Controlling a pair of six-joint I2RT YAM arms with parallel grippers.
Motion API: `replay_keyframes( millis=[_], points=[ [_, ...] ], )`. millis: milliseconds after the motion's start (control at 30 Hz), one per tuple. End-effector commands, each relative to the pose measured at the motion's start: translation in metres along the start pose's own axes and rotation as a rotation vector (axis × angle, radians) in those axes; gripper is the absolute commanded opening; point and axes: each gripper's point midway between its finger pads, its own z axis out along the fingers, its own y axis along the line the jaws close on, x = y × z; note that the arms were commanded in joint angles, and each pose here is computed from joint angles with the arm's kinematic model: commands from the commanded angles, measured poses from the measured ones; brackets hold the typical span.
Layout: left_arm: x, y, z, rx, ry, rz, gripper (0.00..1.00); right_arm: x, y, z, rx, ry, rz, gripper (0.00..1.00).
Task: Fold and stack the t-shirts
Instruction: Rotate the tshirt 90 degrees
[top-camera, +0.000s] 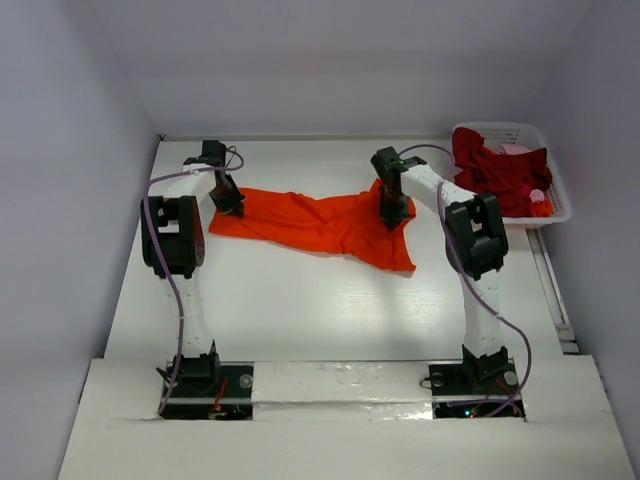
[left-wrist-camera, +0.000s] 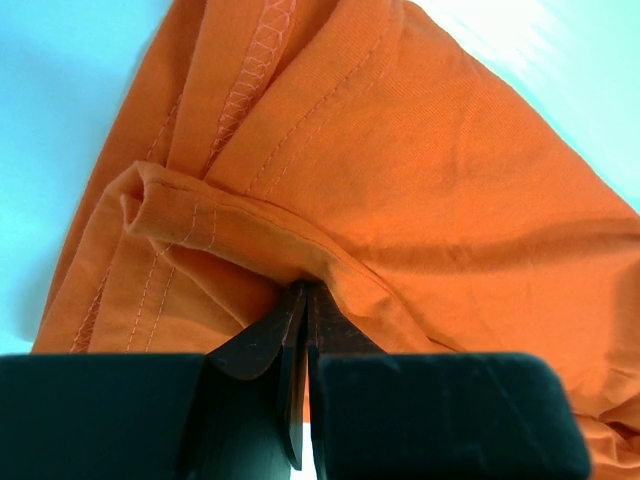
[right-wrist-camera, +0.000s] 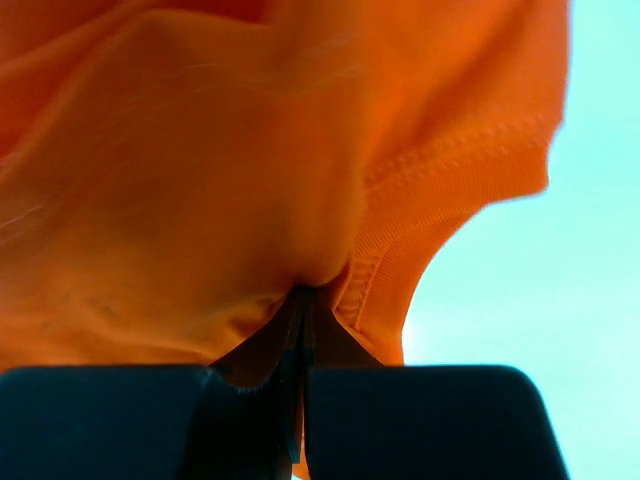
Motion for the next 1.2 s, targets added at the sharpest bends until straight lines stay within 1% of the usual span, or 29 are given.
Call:
replay_keyframes(
  millis=[0,33,167,800,1167],
  points=[
    [0.007,0.010,-0.015,-0.022,0.003,0.010,0.00,-0.017,-0.005,0.012,0.007,-0.007,0.040,0.00],
    [0.008,0.011,-0.016,-0.020,0.003,0.012,0.00,-0.024,-0.008,0.010,0.004,-0.015,0.046,0.00],
    [0.012,0.017,-0.018,-0.025,0.008,0.003,0.00,-0.031,-0.004,0.008,-0.003,-0.023,0.047,0.00],
    [0.045,0.040,-0.034,-0.035,0.041,-0.007,0.00,-0.049,0.007,0.004,-0.023,-0.024,0.046,0.00],
    [0.057,0.041,-0.047,-0.015,0.045,-0.005,0.00,-0.066,0.011,0.005,-0.028,-0.033,0.049,0.00]
  ],
)
